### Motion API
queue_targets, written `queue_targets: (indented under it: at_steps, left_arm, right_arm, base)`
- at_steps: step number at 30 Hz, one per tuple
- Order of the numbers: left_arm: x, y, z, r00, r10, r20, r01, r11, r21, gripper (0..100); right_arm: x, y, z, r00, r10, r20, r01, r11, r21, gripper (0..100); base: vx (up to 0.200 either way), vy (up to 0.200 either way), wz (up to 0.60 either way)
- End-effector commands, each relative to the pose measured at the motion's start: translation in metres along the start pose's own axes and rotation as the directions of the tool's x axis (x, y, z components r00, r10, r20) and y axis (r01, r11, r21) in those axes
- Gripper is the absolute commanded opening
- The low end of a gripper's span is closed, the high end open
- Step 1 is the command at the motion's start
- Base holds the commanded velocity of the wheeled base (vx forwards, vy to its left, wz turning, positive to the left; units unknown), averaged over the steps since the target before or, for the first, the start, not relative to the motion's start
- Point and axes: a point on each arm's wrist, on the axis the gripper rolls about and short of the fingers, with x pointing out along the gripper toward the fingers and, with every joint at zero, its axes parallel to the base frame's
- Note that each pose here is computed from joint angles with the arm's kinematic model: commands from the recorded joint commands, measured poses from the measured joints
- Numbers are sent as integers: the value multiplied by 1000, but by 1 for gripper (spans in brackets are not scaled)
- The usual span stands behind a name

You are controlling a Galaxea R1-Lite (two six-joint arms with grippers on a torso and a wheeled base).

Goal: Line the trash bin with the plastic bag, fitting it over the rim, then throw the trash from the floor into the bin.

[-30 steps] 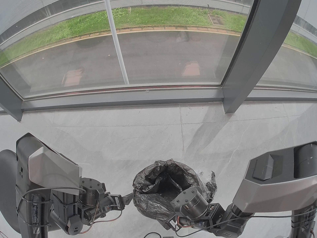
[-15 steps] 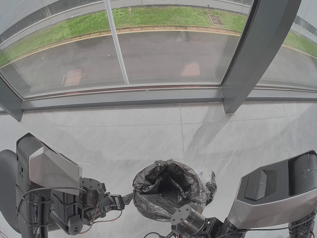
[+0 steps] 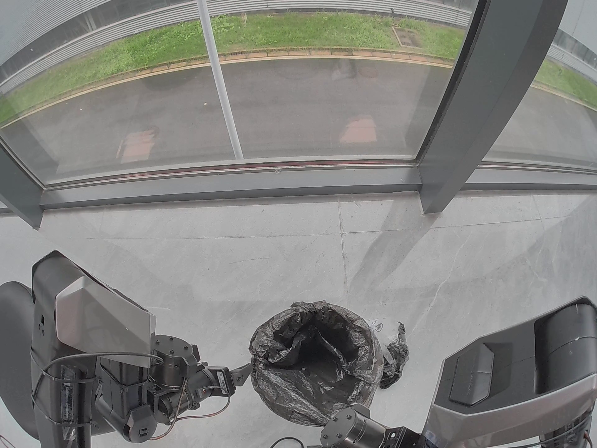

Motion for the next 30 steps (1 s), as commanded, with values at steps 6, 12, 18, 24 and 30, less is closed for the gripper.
queue_targets:
  at_steps: [6, 12, 18, 24, 30]
  left_arm:
    - [0, 1, 0, 1000, 2, -1, -2, 1000, -1, 100]
    - [1, 0, -1, 1000, 1, -2, -1, 1000, -1, 100]
    - [1, 0, -1, 1000, 2, -3, -2, 1000, 0, 100]
    - [2, 1, -2, 1000, 4, -8, -4, 1000, 0, 100]
    - [1, 1, -2, 1000, 4, -8, -4, 1000, 0, 100]
  right_arm:
    - [3, 3, -10, 999, -3, -38, 2, 1000, -12, 100]
    - [4, 4, -13, 999, -9, -46, 8, 1000, -17, 100]
    - [3, 6, -16, 998, -12, -54, 11, 1000, -26, 100]
    - [7, 6, -18, 998, -12, -54, 11, 1000, -28, 100]
    - [8, 8, -10, 999, 11, 42, -11, 1000, -6, 100]
  base:
    - [0, 0, 0]
    - [0, 0, 0]
    - [0, 0, 0]
    - [0, 0, 0]
    - [0, 0, 0]
